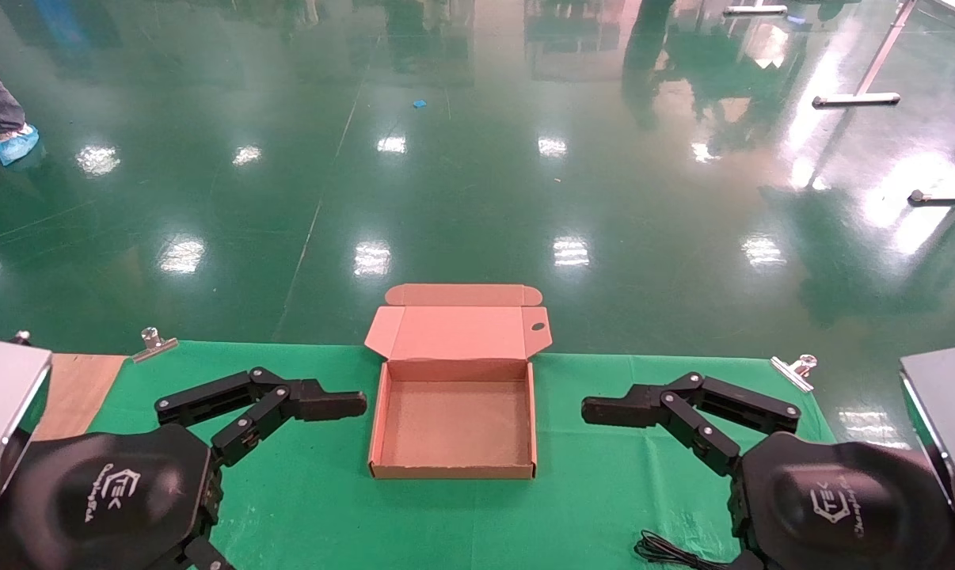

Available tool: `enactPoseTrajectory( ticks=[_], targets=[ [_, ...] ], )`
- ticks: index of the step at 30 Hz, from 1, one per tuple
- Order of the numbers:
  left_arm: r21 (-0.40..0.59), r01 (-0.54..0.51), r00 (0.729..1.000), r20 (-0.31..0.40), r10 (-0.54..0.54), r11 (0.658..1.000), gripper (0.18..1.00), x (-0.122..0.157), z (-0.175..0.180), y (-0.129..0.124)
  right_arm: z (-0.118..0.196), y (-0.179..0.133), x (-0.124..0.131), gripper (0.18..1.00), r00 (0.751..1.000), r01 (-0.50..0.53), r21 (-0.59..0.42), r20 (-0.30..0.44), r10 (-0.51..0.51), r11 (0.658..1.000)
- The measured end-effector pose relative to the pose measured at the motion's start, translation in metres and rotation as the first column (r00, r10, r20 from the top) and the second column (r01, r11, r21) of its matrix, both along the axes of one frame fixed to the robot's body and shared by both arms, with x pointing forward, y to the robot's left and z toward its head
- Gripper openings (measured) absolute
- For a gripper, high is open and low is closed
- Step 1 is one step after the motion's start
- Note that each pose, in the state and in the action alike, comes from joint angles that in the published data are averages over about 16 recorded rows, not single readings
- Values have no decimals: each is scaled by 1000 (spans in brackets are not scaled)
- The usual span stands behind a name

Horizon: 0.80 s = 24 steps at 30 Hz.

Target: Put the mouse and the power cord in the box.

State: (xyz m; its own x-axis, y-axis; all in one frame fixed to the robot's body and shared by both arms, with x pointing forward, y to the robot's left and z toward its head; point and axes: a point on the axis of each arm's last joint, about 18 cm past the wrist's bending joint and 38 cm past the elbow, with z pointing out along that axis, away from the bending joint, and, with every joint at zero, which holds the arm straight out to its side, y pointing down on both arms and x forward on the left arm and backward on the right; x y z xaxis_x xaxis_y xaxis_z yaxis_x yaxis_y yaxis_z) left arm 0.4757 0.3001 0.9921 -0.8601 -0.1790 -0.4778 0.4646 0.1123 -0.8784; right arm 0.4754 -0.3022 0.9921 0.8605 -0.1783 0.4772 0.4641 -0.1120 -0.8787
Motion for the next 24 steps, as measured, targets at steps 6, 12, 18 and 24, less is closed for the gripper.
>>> enactPoseTrajectory(
  ticks=[6, 12, 18, 24],
  targets=[
    [0, 0, 1000, 0, 0, 1000, 1001, 0, 0, 0, 0, 0, 0, 1001, 1000, 0, 0, 0, 0, 1000],
    [0, 0, 1000, 0, 0, 1000, 1001, 0, 0, 0, 0, 0, 0, 1001, 1000, 0, 0, 0, 0, 1000],
    [0, 0, 1000, 0, 0, 1000, 1001, 0, 0, 0, 0, 0, 0, 1001, 1000, 0, 0, 0, 0, 1000],
    [0, 5, 1000, 2, -5, 1000, 1001, -1, 0, -1, -1, 0, 0, 1001, 1000, -1, -5, 3, 1, 1000]
  ],
)
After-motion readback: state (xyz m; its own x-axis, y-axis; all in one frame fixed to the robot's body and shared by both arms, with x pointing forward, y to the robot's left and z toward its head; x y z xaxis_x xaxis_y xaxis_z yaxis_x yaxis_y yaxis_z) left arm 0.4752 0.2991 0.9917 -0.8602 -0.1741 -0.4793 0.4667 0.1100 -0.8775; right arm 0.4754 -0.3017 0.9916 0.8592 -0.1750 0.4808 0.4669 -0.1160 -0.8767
